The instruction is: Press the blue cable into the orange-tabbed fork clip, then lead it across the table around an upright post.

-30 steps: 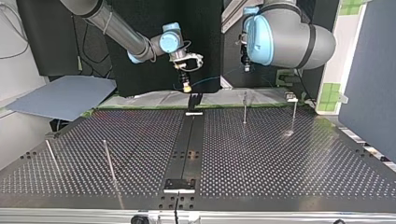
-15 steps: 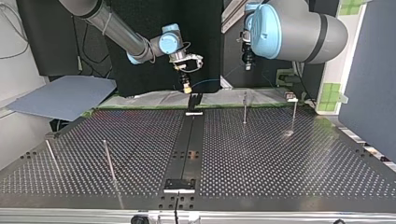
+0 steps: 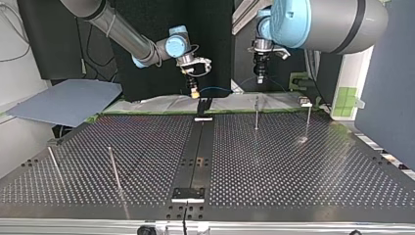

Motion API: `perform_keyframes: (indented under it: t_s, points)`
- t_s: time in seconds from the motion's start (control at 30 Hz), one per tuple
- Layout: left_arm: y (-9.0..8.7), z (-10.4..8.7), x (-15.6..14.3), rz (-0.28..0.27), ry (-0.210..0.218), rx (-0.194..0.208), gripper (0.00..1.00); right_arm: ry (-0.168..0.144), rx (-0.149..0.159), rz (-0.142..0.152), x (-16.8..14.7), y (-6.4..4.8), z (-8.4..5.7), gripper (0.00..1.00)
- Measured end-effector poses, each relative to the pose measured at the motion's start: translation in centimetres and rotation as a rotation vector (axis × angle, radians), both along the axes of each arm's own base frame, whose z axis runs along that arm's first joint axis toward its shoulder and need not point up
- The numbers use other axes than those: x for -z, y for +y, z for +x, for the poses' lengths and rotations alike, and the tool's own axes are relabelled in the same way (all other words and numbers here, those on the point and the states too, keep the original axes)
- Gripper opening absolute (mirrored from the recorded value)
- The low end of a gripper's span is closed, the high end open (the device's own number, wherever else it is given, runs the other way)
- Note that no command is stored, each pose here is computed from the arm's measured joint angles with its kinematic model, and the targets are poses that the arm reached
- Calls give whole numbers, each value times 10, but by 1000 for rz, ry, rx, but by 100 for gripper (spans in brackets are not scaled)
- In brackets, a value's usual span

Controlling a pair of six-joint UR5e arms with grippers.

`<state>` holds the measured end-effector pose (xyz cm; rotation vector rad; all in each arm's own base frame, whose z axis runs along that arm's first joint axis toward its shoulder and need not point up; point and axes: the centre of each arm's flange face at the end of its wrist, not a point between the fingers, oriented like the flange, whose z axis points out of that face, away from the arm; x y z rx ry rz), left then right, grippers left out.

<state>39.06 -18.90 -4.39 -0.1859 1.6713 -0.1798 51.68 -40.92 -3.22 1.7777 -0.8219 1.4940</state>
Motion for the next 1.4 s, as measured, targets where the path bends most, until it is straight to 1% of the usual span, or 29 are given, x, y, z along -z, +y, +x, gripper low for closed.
perform_keyframes:
  t_s: [0.07, 0.17, 0.33, 0.43, 0.63, 0.77, 0.9, 1.13, 1.27, 1.4]
  points:
    - [-1, 4, -6, -3, -19, -1, 0, 1, 0, 2, 1, 0, 0, 0]
    - [-1, 7, -10, -7, -31, -3, 0, 8, 1, 10, 9, 1, -2, 0]
    - [2, 10, -12, -20, -41, -15, 0, 20, 2, 28, 25, 4, -5, 0]
    - [3, 11, -13, -24, -42, -14, 0, 19, 3, 29, 28, 4, -6, 0]
    - [-1, 18, -14, -30, -51, 17, 0, 11, 9, 27, 28, -1, -6, 0]
    - [-3, 25, -15, -29, -46, 24, 0, 8, 14, 25, 26, -5, -7, 0]
    - [-4, 29, -14, -27, -36, 23, 0, 9, 21, 27, 27, -8, -10, 0]
    - [-4, 42, -16, -28, -40, 11, 0, 7, 35, 26, 28, -15, -15, 0]
    - [-3, 52, -18, -28, -41, 4, 0, 8, 39, 27, 29, -17, -18, 0]
    - [-1, 55, -18, -32, -32, -7, 0, 9, 43, 28, 30, -19, -19, 0]
